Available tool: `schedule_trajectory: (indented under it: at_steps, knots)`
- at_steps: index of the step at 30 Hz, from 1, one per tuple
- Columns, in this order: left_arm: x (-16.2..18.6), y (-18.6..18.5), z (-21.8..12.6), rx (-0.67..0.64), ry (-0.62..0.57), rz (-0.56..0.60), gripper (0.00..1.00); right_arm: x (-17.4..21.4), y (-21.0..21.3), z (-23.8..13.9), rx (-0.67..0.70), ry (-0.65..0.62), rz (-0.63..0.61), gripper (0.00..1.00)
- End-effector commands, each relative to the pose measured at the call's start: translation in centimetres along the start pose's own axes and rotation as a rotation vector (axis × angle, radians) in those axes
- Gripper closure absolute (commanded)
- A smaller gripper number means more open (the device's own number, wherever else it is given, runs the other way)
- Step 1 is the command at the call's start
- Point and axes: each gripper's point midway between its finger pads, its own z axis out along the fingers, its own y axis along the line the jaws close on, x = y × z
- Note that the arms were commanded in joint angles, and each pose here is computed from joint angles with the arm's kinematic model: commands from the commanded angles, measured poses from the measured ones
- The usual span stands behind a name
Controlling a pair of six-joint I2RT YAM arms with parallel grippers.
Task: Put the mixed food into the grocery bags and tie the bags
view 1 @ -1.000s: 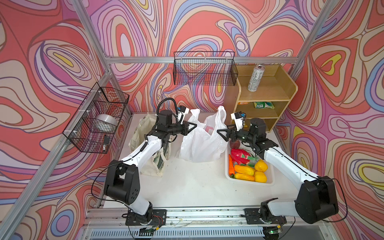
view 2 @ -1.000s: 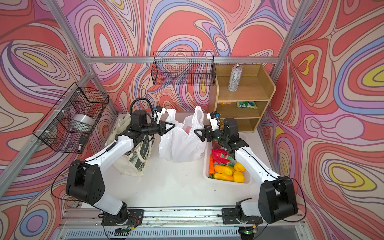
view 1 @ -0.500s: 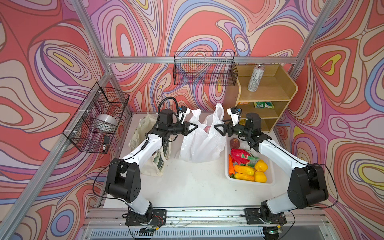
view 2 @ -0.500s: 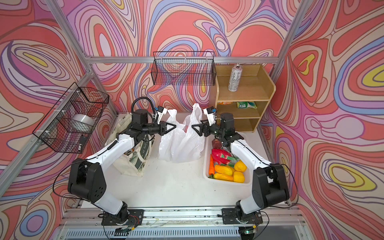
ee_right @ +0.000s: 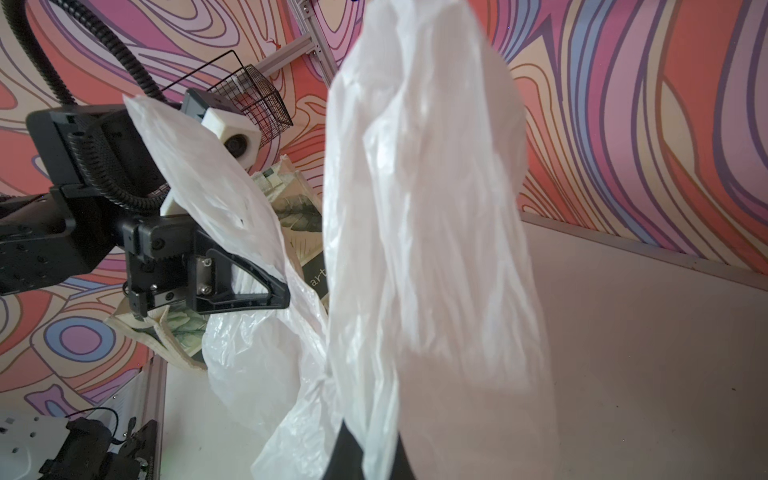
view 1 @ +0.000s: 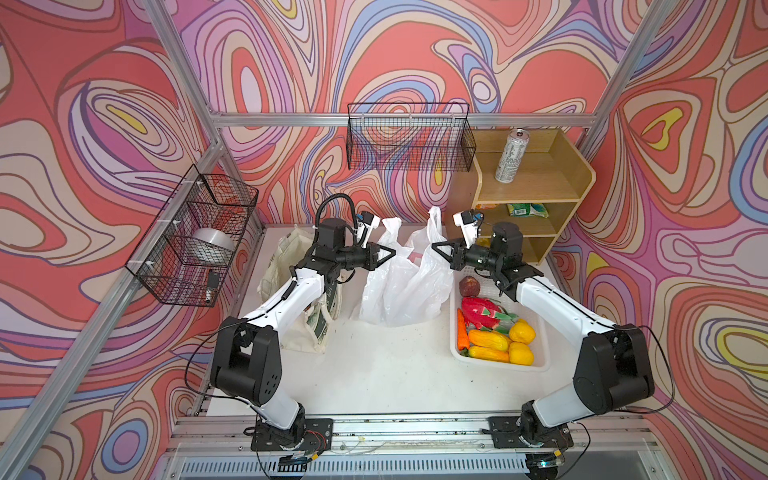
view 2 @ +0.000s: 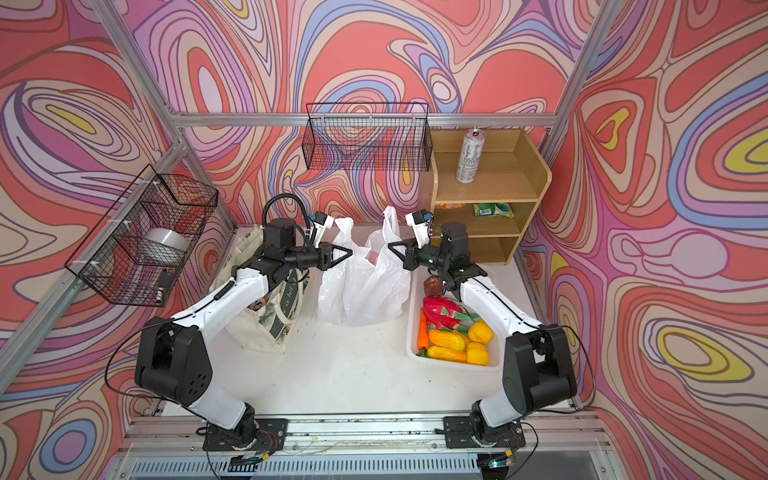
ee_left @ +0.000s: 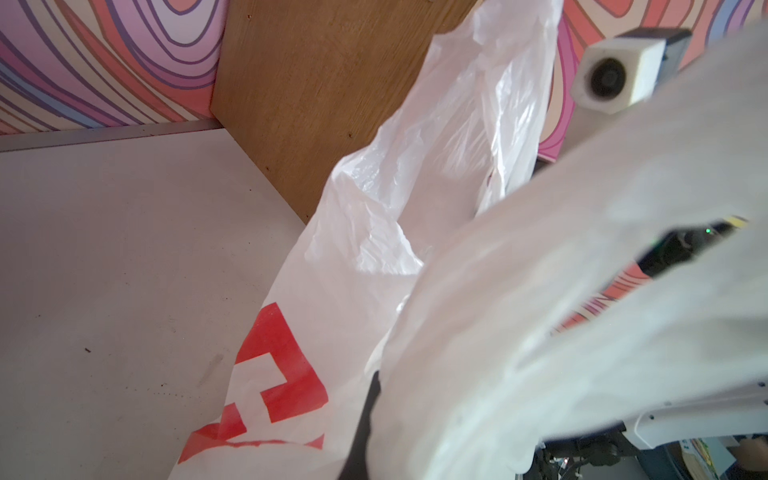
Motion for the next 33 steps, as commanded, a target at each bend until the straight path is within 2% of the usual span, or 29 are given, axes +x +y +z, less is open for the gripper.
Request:
schedule_trajectory:
  at_steps: [1, 4, 8, 9, 10, 11, 12, 13, 15, 20, 26, 33]
  knots:
    - [-1.1, -0.3, -1.2, -0.040, -0.063, -0.026, 1.00, -0.2, 1.4, -1.6, -0.004, -0.021, 0.008, 1.00]
    - [-0.8, -0.5, -1.8, -0.059, -0.078, -0.029, 1.00, 0.7, 1.8, -2.6, 0.027, 0.006, 0.002, 1.00]
    - [-0.5, -2.4, -2.0, 0.033, -0.063, 0.005, 1.00, 1.6, 1.5, -3.7, 0.088, 0.022, -0.001, 1.00]
    - [-0.5, -2.6, -2.0, 0.047, -0.063, 0.008, 1.00, 1.7, 1.4, -3.9, 0.106, 0.018, -0.003, 0.94]
    - [-0.5, -2.7, -2.0, 0.054, -0.065, 0.007, 1.00, 1.8, 1.2, -4.1, 0.128, 0.014, -0.008, 0.79]
    - [-0.6, -2.6, -2.0, 0.057, -0.068, 0.008, 1.00, 1.9, 0.9, -4.3, 0.150, 0.010, -0.015, 0.57]
    - [-0.5, -2.7, -1.9, 0.063, -0.067, 0.008, 1.00, 1.9, 0.6, -4.4, 0.170, 0.008, -0.018, 0.46]
    - [-0.5, -2.8, -1.9, 0.073, -0.065, 0.006, 1.00, 1.8, 0.3, -4.5, 0.191, 0.005, -0.025, 0.40]
    - [-0.5, -2.8, -1.6, 0.089, -0.059, 0.003, 1.00, 1.9, -0.4, -4.6, 0.226, 0.008, -0.037, 0.34]
    - [-0.4, -2.7, -1.1, 0.114, -0.043, -0.002, 1.00, 1.7, -1.9, -4.8, 0.298, -0.019, -0.055, 0.30]
    - [-0.4, -2.5, -0.8, 0.123, -0.026, 0.001, 1.00, 0.7, -2.8, -4.1, 0.288, -0.049, -0.047, 0.26]
    - [-0.3, -2.6, -0.3, 0.144, -0.001, 0.007, 1.00, -0.5, -1.7, -2.4, 0.146, -0.037, -0.043, 0.24]
